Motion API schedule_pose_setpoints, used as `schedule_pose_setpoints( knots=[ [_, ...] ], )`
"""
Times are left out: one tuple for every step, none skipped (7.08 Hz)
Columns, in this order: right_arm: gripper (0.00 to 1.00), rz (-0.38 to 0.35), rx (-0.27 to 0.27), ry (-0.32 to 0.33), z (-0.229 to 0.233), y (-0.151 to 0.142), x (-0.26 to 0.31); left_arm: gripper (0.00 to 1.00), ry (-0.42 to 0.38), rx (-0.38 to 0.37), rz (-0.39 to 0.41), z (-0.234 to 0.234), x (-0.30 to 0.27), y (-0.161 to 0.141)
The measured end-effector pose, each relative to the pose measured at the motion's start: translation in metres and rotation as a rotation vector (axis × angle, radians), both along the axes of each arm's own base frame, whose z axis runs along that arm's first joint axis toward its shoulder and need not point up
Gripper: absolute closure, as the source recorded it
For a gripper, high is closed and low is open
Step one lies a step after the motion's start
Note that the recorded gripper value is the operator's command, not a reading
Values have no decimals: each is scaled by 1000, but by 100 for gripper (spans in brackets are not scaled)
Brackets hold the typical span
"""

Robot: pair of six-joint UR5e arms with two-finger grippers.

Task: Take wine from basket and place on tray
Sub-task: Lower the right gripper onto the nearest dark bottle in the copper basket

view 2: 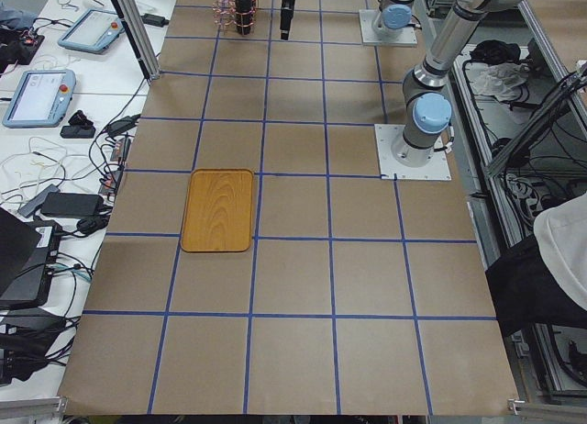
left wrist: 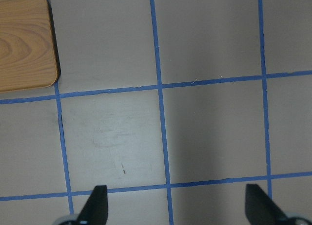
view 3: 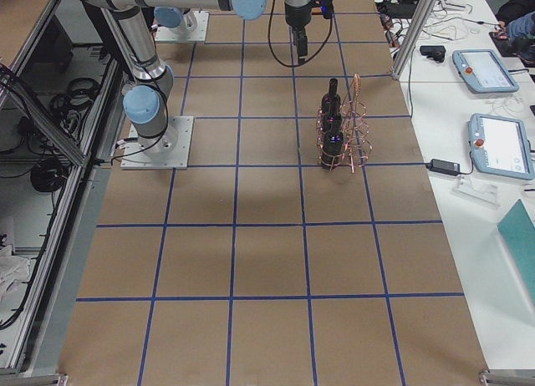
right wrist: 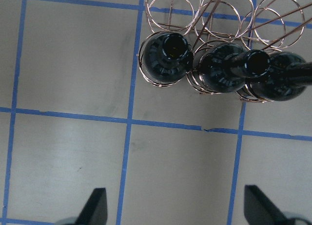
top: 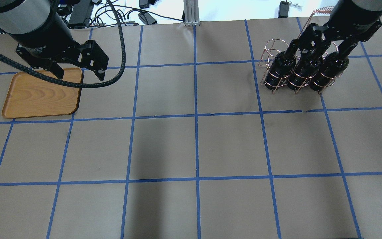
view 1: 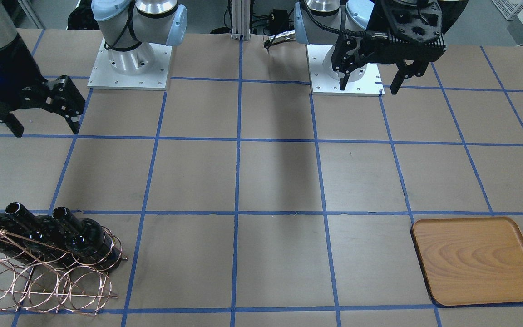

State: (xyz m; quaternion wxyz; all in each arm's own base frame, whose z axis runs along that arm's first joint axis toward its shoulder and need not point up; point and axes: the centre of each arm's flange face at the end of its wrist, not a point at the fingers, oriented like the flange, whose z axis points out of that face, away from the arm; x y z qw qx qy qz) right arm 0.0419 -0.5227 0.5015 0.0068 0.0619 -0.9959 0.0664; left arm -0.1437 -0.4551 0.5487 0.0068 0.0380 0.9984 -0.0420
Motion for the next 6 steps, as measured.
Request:
schedule_pose_setpoints(
  knots=[
    [0, 15, -16, 8, -8, -13, -18, 0, 0, -1, 1, 0, 0, 0],
    [0, 35, -41, 22, -20, -29, -29, 0, 0, -2, 1, 0, 0, 0],
    [0, 53, -58, 29, -34, -45, -35, 0, 0, -2, 0, 0, 0, 0],
    [0, 63, -59, 31, -50, -58, -39, 0, 0, -2, 1, 0, 0, 0],
    [2, 71, -49, 33, -62, -66, -42, 0, 0, -2, 2, 0, 1, 0],
    [10, 80, -42, 34, -71, -72, -43, 0, 0, -2, 0, 0, 0, 0]
  ],
)
